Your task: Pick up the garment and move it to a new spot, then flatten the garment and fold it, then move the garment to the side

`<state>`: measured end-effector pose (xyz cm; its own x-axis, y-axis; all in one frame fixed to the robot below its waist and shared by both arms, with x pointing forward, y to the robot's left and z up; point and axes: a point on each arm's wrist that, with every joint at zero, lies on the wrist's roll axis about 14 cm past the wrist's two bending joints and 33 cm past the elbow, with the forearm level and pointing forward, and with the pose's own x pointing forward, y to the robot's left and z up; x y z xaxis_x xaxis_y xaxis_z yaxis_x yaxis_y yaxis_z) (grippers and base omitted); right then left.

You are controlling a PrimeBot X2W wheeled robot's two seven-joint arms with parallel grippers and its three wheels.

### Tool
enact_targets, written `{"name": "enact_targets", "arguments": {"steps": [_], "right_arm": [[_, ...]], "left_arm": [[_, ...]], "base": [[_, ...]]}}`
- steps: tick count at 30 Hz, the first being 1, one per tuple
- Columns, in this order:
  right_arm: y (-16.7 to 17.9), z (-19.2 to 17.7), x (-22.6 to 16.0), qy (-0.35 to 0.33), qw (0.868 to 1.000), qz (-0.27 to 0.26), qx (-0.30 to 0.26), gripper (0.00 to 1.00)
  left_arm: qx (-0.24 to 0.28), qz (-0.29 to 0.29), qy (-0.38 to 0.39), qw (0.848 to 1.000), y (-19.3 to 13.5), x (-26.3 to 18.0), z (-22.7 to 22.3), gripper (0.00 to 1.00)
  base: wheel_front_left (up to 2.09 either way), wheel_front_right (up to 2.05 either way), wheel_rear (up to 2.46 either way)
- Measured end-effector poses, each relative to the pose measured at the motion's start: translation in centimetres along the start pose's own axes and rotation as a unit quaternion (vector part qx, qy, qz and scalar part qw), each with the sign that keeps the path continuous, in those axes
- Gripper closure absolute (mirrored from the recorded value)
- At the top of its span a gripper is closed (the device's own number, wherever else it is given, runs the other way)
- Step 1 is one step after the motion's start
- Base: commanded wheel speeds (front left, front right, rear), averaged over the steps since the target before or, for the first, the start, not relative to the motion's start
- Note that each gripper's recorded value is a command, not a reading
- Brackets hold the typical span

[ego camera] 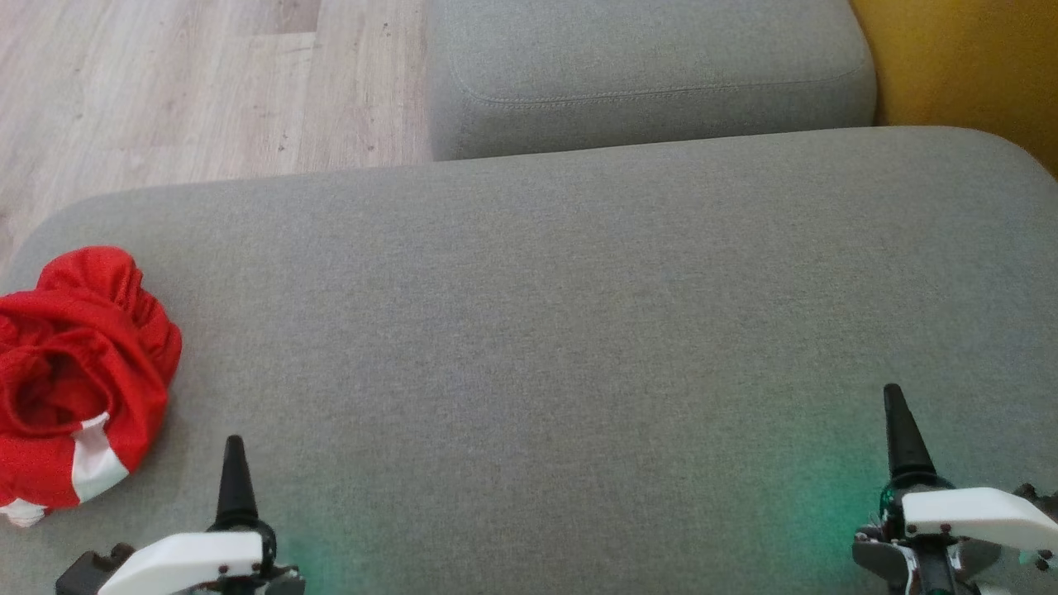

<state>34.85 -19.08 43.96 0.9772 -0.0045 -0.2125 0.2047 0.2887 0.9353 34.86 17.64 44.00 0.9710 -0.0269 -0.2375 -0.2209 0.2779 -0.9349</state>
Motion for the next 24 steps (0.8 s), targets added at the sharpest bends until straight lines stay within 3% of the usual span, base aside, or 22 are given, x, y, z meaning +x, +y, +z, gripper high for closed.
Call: {"name": "enact_targets", "arguments": {"steps": [14, 24], "right_arm": [[1.2, -0.5, 0.0, 0.001, 0.996, 0.019, -0.088, 0.0], [2.5, -0.9, 0.0, -0.002, 0.985, 0.04, -0.165, 0.0]], "left_arm": [[0.1, -0.006, 0.0, 0.995, -1.0, -0.1, -0.7, 0.0], [0.17, -0.015, -0.013, 0.985, -1.9, -0.3, -0.6, 0.0]], "base": [[0.0, 0.0, 0.0], [0.0, 0.0, 0.0]]}}
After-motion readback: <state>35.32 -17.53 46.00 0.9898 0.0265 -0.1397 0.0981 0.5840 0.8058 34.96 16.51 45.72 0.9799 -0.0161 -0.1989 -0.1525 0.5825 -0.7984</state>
